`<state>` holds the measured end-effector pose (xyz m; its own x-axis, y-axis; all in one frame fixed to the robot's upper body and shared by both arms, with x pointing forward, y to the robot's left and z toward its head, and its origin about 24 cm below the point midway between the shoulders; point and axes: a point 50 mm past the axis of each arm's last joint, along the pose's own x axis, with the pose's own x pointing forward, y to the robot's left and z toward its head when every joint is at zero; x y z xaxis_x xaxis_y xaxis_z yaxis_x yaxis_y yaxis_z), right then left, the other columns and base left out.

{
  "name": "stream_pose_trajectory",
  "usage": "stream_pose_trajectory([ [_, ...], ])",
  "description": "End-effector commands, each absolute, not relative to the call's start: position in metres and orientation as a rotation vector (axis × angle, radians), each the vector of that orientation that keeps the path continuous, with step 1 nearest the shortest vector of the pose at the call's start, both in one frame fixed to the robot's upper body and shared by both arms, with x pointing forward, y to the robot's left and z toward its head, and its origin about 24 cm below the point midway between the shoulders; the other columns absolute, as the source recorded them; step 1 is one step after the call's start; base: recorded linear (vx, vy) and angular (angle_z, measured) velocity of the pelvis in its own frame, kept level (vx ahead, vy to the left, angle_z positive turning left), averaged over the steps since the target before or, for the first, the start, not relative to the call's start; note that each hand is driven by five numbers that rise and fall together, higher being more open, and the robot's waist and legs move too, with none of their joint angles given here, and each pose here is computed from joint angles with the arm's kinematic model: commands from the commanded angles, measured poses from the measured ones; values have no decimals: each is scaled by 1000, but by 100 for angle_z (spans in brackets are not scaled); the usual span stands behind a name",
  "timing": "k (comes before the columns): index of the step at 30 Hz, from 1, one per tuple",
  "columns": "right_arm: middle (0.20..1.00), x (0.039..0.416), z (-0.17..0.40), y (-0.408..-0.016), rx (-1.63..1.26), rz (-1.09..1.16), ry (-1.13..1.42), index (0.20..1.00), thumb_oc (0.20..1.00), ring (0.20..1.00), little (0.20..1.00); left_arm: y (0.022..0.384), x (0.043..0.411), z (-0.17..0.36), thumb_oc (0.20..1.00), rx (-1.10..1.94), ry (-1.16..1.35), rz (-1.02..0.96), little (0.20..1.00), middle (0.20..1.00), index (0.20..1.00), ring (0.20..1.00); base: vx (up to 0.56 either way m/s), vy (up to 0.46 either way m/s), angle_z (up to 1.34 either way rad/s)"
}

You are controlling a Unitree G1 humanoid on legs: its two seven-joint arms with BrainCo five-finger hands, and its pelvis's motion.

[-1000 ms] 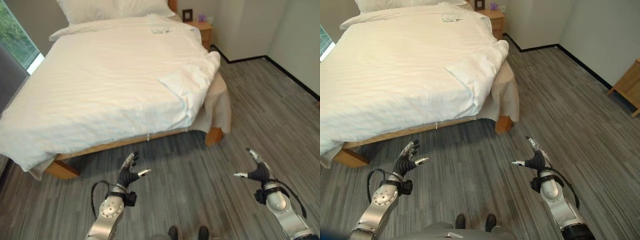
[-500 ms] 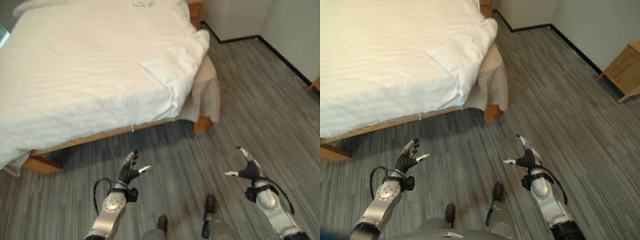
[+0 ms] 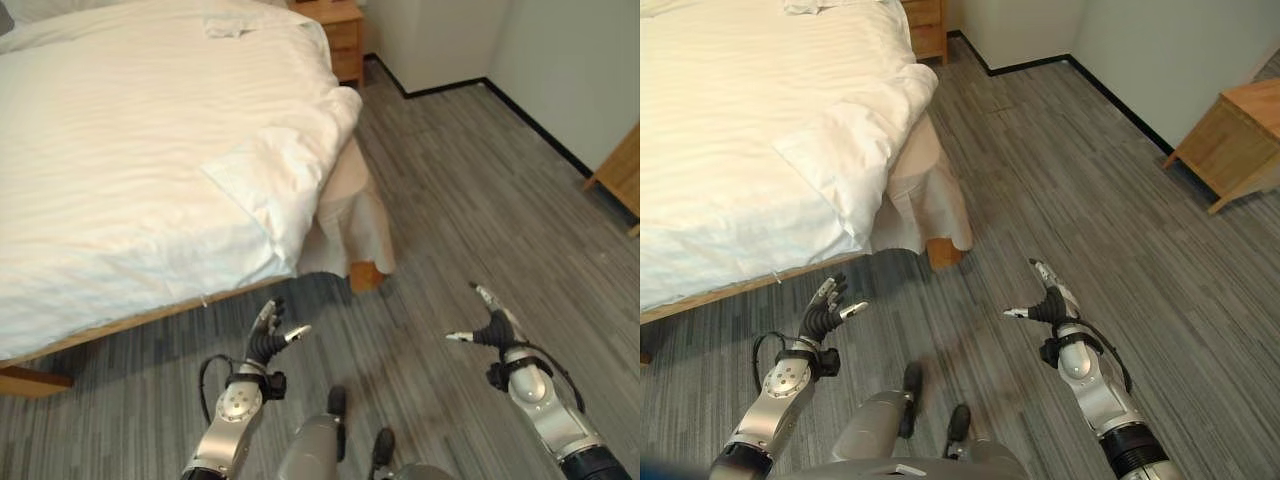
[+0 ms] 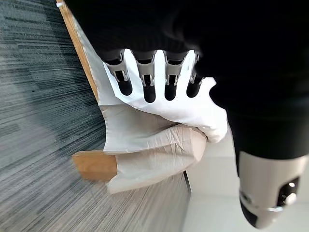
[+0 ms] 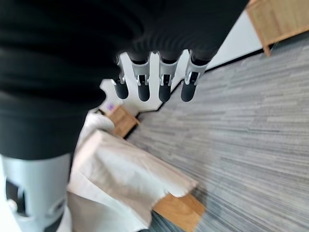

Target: Making the bed.

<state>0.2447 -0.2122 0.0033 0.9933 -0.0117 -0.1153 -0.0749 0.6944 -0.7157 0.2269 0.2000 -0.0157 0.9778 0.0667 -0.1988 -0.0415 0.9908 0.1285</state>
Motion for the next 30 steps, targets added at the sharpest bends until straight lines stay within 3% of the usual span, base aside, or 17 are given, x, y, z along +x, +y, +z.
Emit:
stream_pose_trajectory([
  [1,1000,253,32,-222,-785,-37,-14,1000,1000,1000,1000,205,234,5,1000,139,105,58,1000,1000,1000,1000,513,78,37],
  [10,1000,247,21,-211,-797,4,14,1000,1000,1000,1000,230,216,-4,1000,219,172,110,1000,1000,1000,1000,272,120,35],
  [16,1000,256,44,-205,-838,-9,-99,1000,1000,1000,1000,240,214,-1,1000,223,164,174,1000,1000,1000,1000,205,141,51],
  [30,1000,265,80,-221,-1004,-168,-248,1000,1000,1000,1000,254,213,5,1000,252,142,225,1000,1000,1000,1000,169,-142,118],
])
